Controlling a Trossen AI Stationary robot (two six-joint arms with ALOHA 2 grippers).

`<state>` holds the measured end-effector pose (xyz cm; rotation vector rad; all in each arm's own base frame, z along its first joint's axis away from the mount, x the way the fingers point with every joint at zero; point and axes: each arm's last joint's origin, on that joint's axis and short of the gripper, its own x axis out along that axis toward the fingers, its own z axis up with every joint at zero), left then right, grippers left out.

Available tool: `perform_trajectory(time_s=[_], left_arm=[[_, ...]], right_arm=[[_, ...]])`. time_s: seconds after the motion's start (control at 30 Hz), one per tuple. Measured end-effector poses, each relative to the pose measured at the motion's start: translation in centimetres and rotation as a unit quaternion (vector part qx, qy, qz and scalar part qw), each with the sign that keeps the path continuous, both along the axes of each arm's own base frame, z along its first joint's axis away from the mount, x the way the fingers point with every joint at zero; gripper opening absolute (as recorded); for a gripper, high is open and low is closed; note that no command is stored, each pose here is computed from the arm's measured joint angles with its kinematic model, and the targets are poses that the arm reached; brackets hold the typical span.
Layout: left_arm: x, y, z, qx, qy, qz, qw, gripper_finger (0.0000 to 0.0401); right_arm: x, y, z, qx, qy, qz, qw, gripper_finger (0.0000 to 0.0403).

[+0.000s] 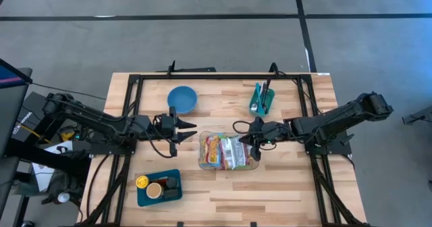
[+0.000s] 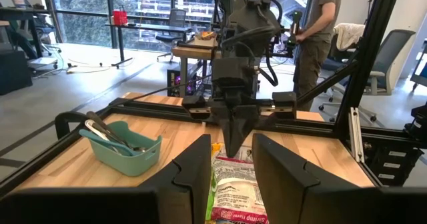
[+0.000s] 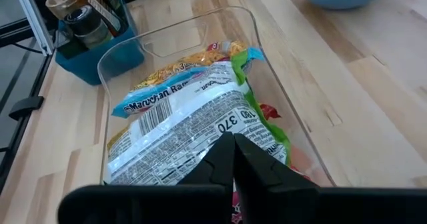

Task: Pick & Place Food Item
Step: Return to Home Position

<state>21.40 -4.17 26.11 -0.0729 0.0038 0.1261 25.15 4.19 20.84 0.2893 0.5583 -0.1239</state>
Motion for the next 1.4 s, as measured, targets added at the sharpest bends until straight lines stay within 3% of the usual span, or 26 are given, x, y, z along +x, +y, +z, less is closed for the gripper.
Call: perform_trajectory(time_s=[0.4, 0.7, 1.4], left_arm=[[0.0, 0.0, 0.0, 0.000, 0.000, 0.000, 1.000, 0.0104], [0.0, 0.0, 0.0, -0.001, -0.002, 0.000, 1.000, 0.0104], [0.0, 0.0, 0.0, 0.000, -0.001, 0.000, 1.000, 0.0104]], right_arm=[[0.0, 0.1, 0.0, 0.003, 0.002, 0.005, 1.000, 0.0000], [1.3, 0.5, -2.1, 0.000, 0.024, 0.012, 1.000, 0.0000], [1.5, -1.3, -1.8, -0.001, 0.017, -0.025, 1.000, 0.0000]])
